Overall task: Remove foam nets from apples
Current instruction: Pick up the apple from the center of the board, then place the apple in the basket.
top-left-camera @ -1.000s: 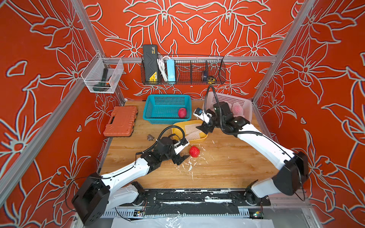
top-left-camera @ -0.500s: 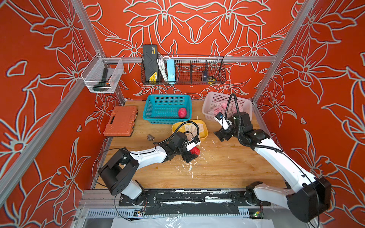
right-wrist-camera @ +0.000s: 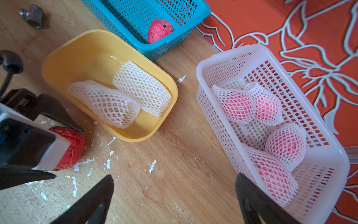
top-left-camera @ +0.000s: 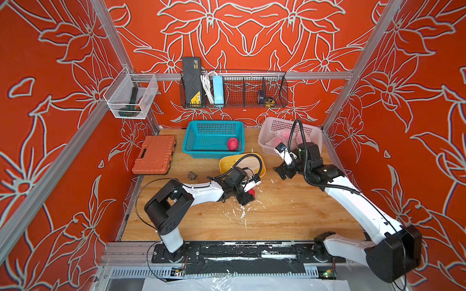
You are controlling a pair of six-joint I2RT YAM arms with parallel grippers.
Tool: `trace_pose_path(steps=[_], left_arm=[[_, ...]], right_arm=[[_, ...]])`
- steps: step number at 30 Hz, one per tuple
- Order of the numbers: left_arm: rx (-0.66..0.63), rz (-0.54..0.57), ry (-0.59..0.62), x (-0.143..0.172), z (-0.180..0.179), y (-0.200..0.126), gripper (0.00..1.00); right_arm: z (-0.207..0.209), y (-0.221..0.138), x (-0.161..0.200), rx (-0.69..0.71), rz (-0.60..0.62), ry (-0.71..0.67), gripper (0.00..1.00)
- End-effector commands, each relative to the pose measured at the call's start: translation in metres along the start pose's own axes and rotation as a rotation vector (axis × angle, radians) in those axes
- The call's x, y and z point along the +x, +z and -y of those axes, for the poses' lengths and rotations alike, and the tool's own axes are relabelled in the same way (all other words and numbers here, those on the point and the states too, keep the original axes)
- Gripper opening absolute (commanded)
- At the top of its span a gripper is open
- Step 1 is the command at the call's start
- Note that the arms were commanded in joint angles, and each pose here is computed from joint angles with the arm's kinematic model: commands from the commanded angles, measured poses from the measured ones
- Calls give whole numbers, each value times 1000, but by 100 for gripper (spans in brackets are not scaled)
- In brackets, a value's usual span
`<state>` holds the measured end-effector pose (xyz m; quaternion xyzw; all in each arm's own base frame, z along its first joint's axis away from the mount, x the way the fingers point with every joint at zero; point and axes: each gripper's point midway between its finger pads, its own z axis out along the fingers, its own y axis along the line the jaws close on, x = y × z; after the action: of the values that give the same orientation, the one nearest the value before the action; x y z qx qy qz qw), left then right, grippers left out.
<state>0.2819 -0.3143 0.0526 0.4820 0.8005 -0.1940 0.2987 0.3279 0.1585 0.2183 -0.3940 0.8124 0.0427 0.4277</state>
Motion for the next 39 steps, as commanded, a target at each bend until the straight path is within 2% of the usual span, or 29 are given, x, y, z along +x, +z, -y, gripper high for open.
trace_pose_path(steps=[1,10,13,17,20,23,26,29,33,39], left_arm=[[13,-35,5,10,5,1,67],[44,0,29,-2,14,-12,42],[46,16,10,-24,17,-35,35],[-49,157,-34,-67,-2,-82,34],[-128,231,-129,-96,-41,-114,35],[-275,279,-159,-116,-98,-138,36],[-427,317,-257,-120,-175,-158,36],[-554,337,-362,-111,-246,-168,36],[-618,282,-401,-85,-304,-148,36],[-628,206,-472,-42,-352,-109,37]], right_arm=[[1,5,4,3,-7,1,98],[7,-2,1,36,5,-2,97],[12,-8,3,71,0,-1,97],[28,-17,2,149,12,31,97],[27,-20,-1,136,29,49,96],[28,-20,0,141,26,75,96],[28,-19,2,144,24,76,95],[33,-21,-2,165,49,98,93],[51,-17,1,204,21,158,93],[98,8,7,280,-87,338,92]])
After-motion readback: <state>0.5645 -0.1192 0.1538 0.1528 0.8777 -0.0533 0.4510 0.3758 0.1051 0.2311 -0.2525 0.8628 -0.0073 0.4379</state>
